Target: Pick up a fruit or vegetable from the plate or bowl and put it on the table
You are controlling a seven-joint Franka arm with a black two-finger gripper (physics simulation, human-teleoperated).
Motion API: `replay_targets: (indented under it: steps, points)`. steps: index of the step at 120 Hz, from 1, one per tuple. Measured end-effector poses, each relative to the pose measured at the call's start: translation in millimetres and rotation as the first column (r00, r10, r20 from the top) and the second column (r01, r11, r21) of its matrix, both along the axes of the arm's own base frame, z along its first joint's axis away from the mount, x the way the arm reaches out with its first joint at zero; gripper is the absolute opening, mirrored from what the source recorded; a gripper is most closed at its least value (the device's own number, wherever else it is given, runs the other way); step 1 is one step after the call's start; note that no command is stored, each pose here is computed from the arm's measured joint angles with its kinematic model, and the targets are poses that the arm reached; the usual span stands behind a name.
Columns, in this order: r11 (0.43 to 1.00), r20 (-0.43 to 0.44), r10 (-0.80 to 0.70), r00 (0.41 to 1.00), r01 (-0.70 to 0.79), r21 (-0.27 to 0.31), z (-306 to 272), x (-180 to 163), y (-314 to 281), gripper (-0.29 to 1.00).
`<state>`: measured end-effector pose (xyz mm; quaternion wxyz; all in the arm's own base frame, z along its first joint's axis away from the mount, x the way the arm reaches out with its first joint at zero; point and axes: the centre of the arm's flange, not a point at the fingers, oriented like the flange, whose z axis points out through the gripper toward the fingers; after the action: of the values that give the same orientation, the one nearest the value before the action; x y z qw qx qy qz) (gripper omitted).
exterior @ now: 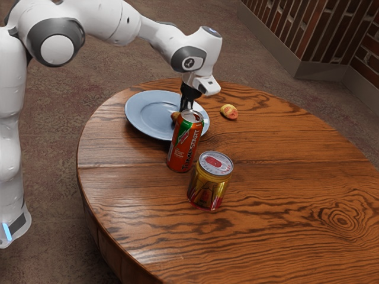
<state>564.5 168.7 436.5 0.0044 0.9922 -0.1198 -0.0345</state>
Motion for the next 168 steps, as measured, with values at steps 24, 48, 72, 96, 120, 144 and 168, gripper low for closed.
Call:
replay_targets:
  steps: [24, 48, 72, 96, 120, 144, 168]
  points:
    - [0.999, 0.028, 0.037, 0.999, -0.037, -0.013, 16, 2, 6, 0.27]
    - [0.999, 0.133, 0.042, 0.990, -0.043, 0.004, 107, 16, 1, 0.23]
    - [0.998, 0.159, -0.059, 0.986, 0.060, -0.005, 130, 52, -67, 0.19]
    - [0.997, 0.182, -0.078, 0.980, 0.081, -0.009, 109, 100, -82, 0.19]
    - [0.995, 0.240, -0.099, 0.966, 0.103, -0.004, 72, 142, -102, 0.19]
    - [0.996, 0.271, -0.087, 0.959, 0.091, -0.003, 46, 160, -100, 0.22]
    - [0.996, 0.290, -0.085, 0.953, 0.088, 0.002, 48, 162, -100, 0.58]
